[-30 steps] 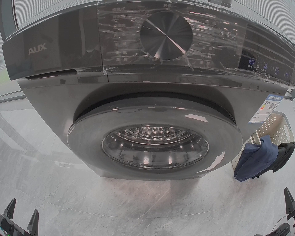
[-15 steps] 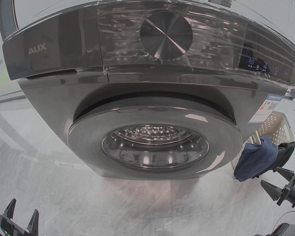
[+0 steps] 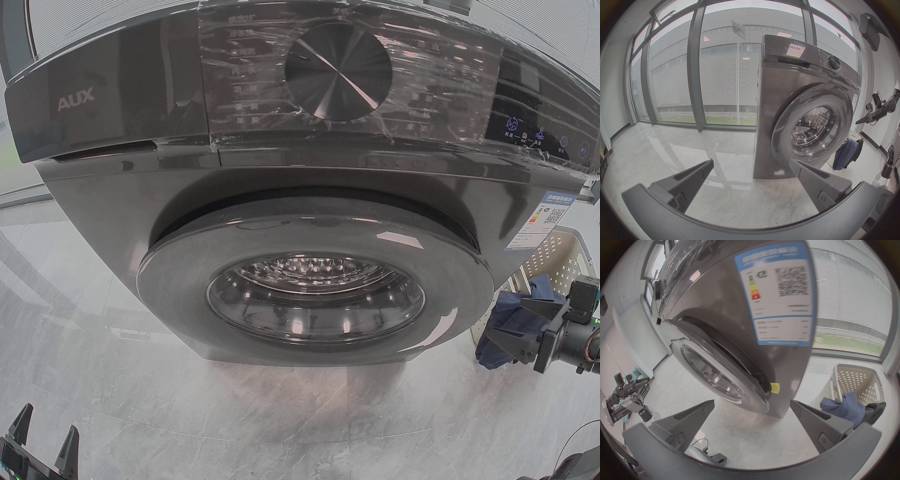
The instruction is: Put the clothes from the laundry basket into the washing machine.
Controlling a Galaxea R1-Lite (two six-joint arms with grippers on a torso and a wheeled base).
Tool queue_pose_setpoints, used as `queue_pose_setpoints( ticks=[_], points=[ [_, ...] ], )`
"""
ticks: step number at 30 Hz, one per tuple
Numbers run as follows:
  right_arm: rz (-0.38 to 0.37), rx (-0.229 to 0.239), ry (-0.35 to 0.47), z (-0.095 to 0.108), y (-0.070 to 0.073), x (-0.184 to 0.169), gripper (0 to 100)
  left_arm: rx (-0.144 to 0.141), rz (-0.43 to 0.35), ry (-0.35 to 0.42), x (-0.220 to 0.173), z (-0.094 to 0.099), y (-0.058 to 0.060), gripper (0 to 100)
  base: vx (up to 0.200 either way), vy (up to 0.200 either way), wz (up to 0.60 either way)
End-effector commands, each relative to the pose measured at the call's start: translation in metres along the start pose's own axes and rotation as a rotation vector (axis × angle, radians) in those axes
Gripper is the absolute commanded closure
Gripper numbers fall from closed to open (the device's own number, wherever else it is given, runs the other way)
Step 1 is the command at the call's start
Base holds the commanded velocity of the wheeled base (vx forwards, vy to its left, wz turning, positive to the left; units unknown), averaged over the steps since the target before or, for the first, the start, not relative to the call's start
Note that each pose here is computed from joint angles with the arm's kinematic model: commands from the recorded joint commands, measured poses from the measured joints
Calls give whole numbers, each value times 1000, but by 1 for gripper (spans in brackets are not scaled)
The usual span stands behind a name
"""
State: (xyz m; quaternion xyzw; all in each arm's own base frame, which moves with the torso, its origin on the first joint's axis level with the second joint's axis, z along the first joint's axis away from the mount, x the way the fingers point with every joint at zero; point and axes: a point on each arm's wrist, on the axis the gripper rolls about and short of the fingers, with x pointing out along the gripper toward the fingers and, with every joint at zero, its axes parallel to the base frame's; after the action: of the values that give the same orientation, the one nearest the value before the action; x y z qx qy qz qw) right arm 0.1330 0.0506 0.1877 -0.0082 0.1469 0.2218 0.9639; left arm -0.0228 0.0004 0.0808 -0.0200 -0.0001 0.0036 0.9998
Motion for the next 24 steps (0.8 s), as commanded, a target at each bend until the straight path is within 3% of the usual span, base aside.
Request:
queue_pose_setpoints(
  ticks=[1, 12, 17, 19, 24],
  points=[
    [52, -13, 56, 8, 7, 28, 0, 0, 1, 3, 0, -5, 0, 0, 0, 0, 0],
    [100, -36, 32, 12, 20, 61, 0, -1, 1, 3, 0, -5, 0, 0, 0, 0, 0],
    [134, -47, 52, 0, 26, 50, 0, 0, 1, 3, 0, -5, 0, 0, 0, 0, 0],
    [146, -56, 35, -8, 27, 29, 0, 0, 1, 3, 0, -5, 0, 0, 0, 0, 0],
    [131, -52, 12, -7, 24, 19, 0, 0, 1, 3, 0, -5, 0, 0, 0, 0, 0]
  ],
)
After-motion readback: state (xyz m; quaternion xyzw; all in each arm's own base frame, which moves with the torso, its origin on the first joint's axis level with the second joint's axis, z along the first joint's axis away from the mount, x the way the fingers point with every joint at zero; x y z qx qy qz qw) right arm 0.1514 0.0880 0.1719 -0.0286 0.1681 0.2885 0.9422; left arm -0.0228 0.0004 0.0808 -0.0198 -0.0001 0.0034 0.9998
